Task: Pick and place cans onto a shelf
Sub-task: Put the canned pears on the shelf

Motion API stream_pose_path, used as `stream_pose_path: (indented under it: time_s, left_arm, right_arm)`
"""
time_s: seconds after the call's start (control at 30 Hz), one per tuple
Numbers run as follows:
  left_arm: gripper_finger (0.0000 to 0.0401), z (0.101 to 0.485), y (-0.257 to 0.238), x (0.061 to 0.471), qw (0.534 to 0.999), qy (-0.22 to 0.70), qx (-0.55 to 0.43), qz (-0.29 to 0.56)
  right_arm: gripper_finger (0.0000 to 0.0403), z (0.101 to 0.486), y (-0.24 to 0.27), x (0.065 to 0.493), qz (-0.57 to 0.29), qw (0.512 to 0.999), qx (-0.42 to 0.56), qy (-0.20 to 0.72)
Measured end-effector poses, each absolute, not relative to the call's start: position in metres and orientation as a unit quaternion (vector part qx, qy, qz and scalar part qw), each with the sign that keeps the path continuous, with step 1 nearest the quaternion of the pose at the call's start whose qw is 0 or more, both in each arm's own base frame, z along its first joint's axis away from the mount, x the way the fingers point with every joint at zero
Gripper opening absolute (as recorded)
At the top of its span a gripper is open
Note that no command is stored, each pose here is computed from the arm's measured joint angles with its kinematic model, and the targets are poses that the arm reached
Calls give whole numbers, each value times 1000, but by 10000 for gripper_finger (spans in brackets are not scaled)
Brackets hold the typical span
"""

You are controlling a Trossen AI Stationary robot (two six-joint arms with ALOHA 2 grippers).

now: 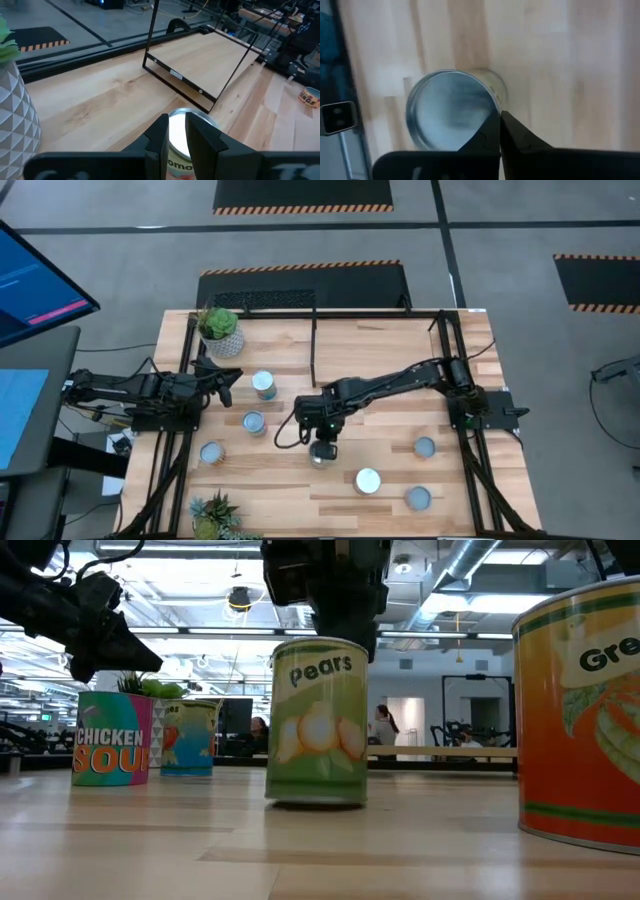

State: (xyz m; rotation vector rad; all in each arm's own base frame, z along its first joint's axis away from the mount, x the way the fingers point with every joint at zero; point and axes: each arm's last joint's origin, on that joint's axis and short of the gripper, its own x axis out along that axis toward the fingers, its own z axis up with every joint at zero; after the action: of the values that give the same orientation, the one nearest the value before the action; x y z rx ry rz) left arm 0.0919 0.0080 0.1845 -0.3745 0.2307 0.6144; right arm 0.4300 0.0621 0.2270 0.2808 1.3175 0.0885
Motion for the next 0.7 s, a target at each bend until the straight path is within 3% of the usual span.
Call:
stream_pose_path:
  time_s: [0.13,0.47,0.7]
  left_arm:
    - [52,184,8,92,929,112,-182,302]
    - [52,184,9,91,929,113,-169,310]
    - [52,184,9,91,928,111,-168,314]
  right_arm:
    - [5,247,50,429,25,777,125,617]
    - [3,352,17,396,-72,778,63,621]
    - [2,371,-30,388,-203,791,12,577]
